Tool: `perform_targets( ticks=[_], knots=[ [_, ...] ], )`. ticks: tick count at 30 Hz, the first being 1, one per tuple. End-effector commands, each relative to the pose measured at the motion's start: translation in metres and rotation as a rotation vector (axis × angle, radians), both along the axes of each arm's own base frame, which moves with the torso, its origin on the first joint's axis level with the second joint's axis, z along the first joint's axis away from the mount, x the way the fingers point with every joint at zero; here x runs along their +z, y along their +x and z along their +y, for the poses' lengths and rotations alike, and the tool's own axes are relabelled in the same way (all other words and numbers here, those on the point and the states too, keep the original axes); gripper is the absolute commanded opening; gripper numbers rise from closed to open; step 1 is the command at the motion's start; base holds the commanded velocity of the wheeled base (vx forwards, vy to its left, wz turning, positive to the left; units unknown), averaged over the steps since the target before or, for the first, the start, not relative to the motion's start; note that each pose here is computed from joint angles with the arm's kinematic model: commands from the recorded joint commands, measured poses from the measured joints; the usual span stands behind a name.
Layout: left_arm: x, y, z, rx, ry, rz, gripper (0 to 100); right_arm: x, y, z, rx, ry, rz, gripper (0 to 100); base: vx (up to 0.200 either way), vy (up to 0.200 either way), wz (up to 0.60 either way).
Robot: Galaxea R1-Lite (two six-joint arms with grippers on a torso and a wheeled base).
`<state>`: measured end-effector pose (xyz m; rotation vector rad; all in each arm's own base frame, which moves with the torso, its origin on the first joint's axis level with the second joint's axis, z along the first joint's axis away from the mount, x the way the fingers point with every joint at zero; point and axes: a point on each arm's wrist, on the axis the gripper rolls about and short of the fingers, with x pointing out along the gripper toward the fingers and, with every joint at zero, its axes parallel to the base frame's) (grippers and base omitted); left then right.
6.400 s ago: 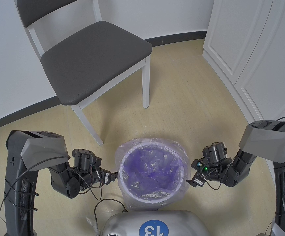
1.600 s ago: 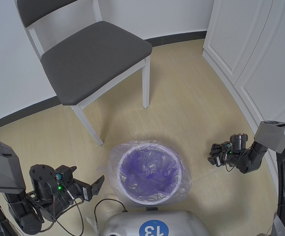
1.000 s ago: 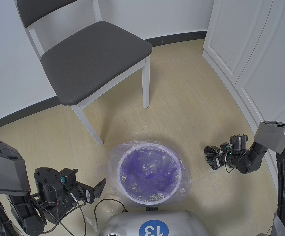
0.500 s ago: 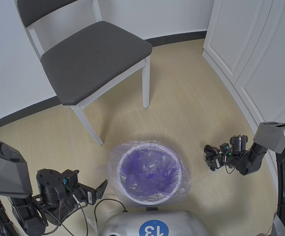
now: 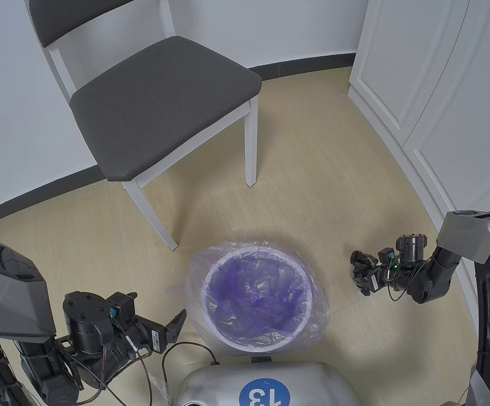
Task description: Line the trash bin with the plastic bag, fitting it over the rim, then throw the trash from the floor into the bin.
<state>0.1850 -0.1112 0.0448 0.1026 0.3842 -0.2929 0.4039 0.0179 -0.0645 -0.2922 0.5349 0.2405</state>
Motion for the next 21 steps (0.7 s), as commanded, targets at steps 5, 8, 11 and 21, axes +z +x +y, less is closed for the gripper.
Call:
perform_targets(
  ticks=[5,8,11,21],
  knots=[
    [0.021,-0.007,0.007,0.011,-0.009,-0.100,100,0.118,-0.041,0.022,0.049,0.032,-0.411,0,0.000,0.000,0.00],
    [0.026,-0.008,0.008,0.011,-0.006,-0.123,100,0.156,-0.070,0.043,0.067,0.079,-0.510,0,0.000,0.000,0.00],
    [0.027,-0.006,0.012,0.037,0.021,-0.138,100,0.180,-0.098,0.077,0.065,0.168,-0.576,0,0.000,0.000,0.00],
    [0.059,-0.022,0.014,0.017,0.027,-0.297,100,0.224,-0.124,0.133,0.130,0.145,-0.554,0,0.000,0.000,0.00]
  ],
)
